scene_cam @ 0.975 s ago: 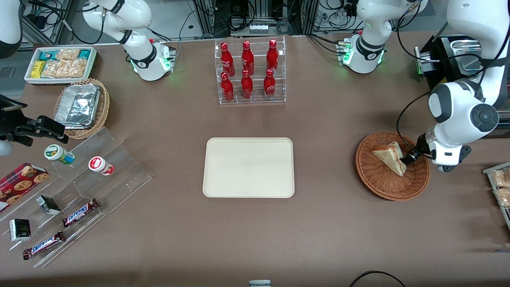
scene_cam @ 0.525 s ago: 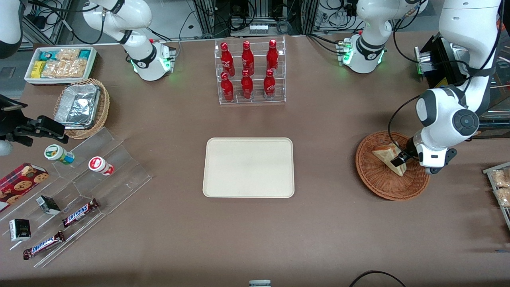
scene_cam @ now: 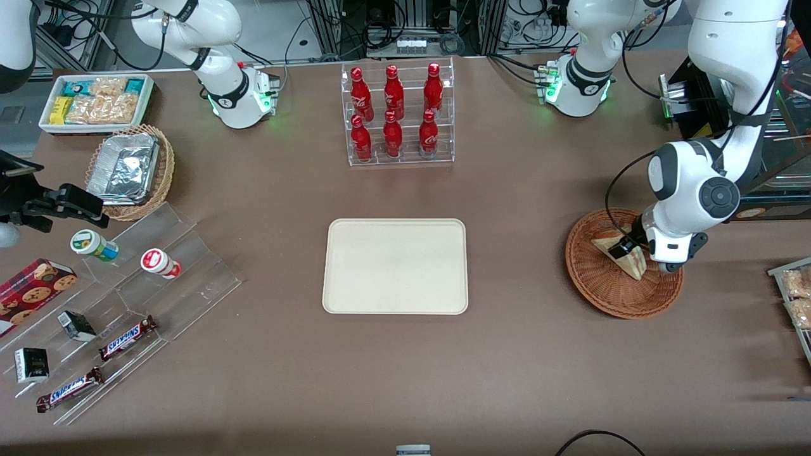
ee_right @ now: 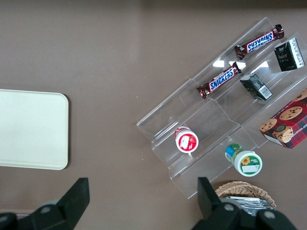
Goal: Place sandwich from basket to tray
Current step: 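Lower the open left gripper around the sandwich and close it, then lift the sandwich out of the basket with the left gripper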
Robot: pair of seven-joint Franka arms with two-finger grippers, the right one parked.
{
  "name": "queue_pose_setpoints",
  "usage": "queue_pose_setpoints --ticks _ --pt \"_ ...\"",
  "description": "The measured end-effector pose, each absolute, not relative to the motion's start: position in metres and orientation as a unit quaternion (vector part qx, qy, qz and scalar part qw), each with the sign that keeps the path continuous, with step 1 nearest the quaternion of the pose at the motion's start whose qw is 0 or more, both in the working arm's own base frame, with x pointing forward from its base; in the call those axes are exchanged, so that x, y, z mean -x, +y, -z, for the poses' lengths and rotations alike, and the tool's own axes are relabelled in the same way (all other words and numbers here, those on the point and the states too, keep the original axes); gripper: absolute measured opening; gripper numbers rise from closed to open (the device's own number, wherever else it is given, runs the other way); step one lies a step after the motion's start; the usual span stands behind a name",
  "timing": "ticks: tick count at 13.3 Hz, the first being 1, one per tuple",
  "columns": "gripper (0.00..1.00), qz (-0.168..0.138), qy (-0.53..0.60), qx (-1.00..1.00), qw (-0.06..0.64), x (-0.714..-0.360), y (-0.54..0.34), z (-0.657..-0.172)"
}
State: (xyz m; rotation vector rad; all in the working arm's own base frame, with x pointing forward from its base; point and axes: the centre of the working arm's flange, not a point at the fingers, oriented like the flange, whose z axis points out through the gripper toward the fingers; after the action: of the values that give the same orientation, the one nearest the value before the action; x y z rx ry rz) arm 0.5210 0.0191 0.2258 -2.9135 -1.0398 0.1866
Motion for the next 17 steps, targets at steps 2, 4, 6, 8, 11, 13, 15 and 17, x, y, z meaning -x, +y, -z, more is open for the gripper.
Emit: queue_pose_setpoints --ticks 2,4,6,8,11,13,15,17 --pt "0.75 -0.061 -0.336 0.940 0.021 -0.521 0.019 -0.225" --pt "0.56 -0.061 -0.336 0.940 0.022 -0.521 0.019 -0.225" --pt "0.38 -0.062 -0.336 0.940 0.022 -0.524 0.020 -0.234" --pt "0.32 -0.069 -0.334 0.940 0.026 -0.534 0.019 -0.262" --pt "0.30 -0.083 -0.313 0.946 0.033 -0.562 -0.001 -0.329" --pt "0.29 -0.072 -0.284 0.956 0.032 -0.577 -0.036 -0.356" --pt "0.29 -0.067 -0.246 0.966 0.032 -0.582 -0.085 -0.357" --pt "0.30 -0.061 -0.214 0.974 0.029 -0.591 -0.138 -0.353"
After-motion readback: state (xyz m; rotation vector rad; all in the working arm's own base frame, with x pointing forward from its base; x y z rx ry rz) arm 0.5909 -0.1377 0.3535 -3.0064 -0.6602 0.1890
